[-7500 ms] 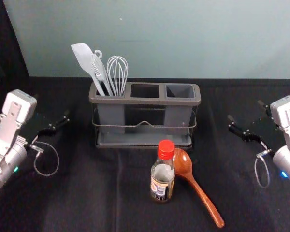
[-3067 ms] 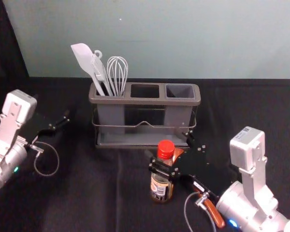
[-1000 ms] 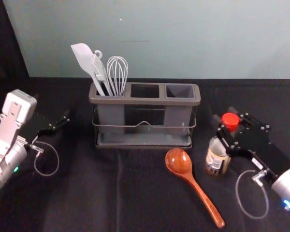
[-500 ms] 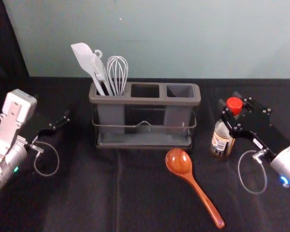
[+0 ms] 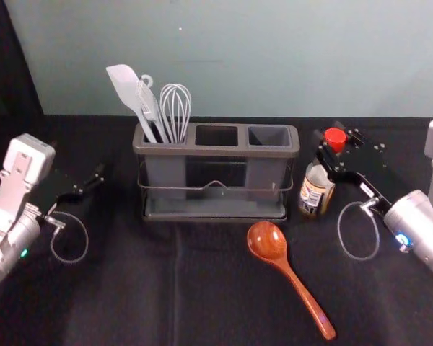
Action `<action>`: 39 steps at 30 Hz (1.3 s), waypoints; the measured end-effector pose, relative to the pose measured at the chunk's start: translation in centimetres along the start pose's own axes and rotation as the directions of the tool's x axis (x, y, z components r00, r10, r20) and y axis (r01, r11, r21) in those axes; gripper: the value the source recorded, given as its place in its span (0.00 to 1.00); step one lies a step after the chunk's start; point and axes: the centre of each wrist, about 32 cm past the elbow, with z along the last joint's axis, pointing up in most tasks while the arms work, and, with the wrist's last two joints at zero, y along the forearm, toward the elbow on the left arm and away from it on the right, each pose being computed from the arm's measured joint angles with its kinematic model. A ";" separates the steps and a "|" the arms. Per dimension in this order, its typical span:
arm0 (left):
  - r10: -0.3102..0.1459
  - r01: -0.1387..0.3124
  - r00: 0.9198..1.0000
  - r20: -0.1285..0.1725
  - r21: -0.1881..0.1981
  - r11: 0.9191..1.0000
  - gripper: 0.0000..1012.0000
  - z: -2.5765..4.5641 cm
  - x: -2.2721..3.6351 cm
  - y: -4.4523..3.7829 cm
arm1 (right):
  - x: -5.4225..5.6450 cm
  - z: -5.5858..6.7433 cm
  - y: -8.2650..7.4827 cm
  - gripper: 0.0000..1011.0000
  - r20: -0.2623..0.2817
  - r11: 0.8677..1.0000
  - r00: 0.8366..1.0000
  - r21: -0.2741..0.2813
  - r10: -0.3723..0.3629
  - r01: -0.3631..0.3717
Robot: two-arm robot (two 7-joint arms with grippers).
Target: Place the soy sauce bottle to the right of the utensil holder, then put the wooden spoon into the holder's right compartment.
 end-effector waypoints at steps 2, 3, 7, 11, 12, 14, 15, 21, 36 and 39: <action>0.000 0.000 1.000 0.000 0.000 1.000 0.99 0.00 0.00 0.00 | 0.1 -0.3 0.3 0.38 -0.017 1.000 1.000 0.006 0.000 0.000; 0.000 0.000 1.000 0.000 0.000 1.000 0.99 0.00 0.00 0.00 | 0.2 -0.4 0.5 0.38 -0.024 1.000 1.000 0.009 0.001 -0.001; 0.000 0.000 1.000 0.000 0.000 1.000 0.99 0.00 0.00 0.00 | 0.5 -0.8 1.3 0.38 -0.046 1.000 0.999 0.022 -0.005 0.006; 0.000 0.000 1.000 0.000 0.000 1.000 0.99 0.00 0.00 0.00 | 0.6 -1.0 1.7 0.38 -0.050 1.000 0.999 0.023 -0.006 0.008; 0.000 0.000 1.000 0.000 0.000 1.000 0.99 0.00 0.00 0.00 | 0.5 -1.0 1.8 0.38 -0.050 1.000 0.999 0.023 -0.006 0.007; 0.000 0.000 1.000 0.000 0.000 1.000 0.99 0.00 0.00 0.00 | 0.5 -1.1 1.8 0.38 -0.051 1.000 0.999 0.022 -0.006 0.008; 0.000 0.000 1.000 0.000 0.000 1.000 0.99 0.00 0.00 0.00 | 0.5 -1.2 1.9 0.38 -0.053 1.000 0.999 0.020 -0.008 0.009; 0.000 0.000 1.000 0.000 0.000 1.000 0.99 0.00 0.00 0.00 | 0.4 -1.5 2.0 0.38 -0.062 1.000 0.998 0.018 -0.011 0.012; 0.000 0.000 1.000 0.000 0.000 1.000 0.99 0.00 0.00 0.00 | 0.1 -0.4 1.1 0.71 -0.061 0.997 0.997 0.071 -0.038 0.042; 0.000 0.000 1.000 0.000 0.000 1.000 0.99 0.00 0.00 0.00 | 0.0 0.4 0.6 0.81 -0.049 0.995 0.998 0.093 -0.040 0.045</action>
